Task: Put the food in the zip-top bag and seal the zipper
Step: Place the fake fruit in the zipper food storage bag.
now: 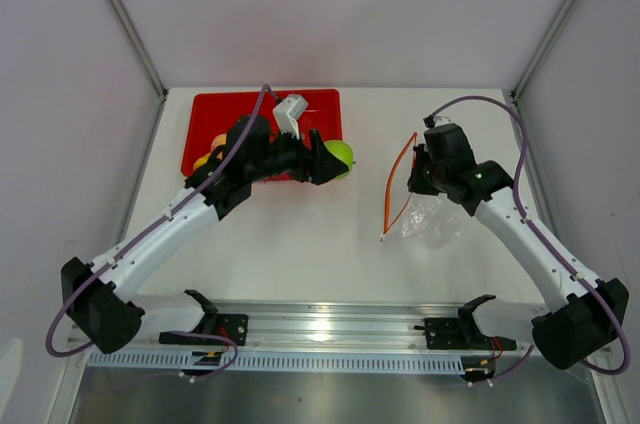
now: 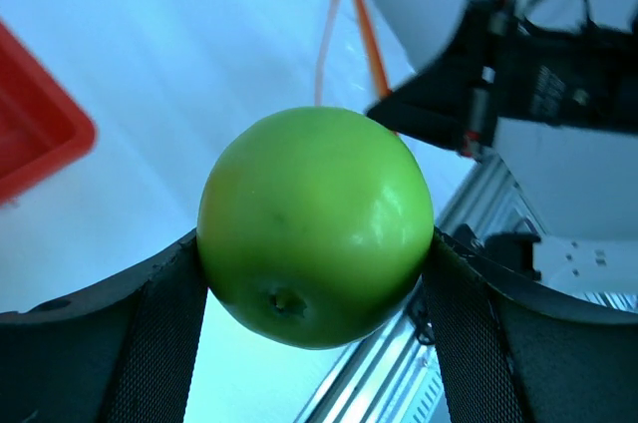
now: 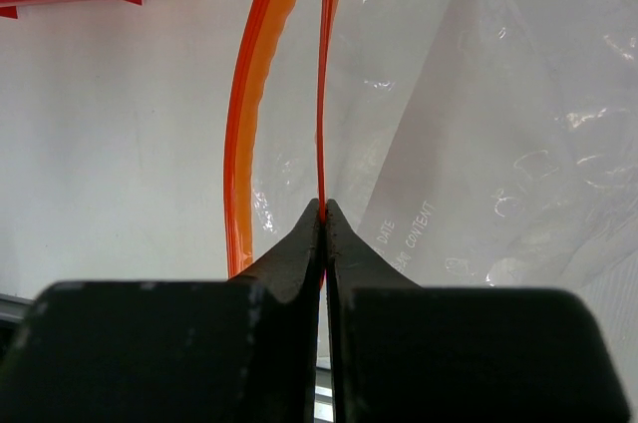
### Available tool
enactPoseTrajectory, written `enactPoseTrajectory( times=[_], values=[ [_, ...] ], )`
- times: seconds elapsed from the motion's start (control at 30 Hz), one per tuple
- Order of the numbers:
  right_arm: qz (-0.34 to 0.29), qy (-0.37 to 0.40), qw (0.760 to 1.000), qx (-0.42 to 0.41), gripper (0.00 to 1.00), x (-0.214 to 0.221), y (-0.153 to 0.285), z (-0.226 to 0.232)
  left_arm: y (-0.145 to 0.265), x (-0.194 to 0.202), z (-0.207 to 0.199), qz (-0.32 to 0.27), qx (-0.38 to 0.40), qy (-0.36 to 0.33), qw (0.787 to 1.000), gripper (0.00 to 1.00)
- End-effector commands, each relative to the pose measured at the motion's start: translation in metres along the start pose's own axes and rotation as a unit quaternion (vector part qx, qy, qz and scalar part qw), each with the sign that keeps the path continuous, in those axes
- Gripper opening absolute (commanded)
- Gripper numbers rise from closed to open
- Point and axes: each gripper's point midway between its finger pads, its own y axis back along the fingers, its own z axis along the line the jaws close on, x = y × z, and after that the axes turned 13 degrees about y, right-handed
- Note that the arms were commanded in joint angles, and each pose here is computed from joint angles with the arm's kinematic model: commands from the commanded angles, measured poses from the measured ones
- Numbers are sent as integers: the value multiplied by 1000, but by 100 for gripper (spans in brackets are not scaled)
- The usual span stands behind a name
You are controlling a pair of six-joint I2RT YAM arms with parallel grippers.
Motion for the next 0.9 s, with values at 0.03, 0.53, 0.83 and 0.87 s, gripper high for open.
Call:
enactPoseTrajectory(
  times=[0.03,0.53,0.83,0.87],
  values=[
    [-12,-3,1000,-16,0,-3,4,8,12,25,-49,11,127,-37,991,1],
    [-17,-7,997,-74,0,0,16,35,-24,85,-74,93,194,-19,976,1],
    [-17,-14,992,-125,0,2,25,52,-51,104,-70,123,195,42,972,1],
    [-16,-14,992,-127,0,3,26,53,-57,107,-63,124,180,47,975,1]
  ],
)
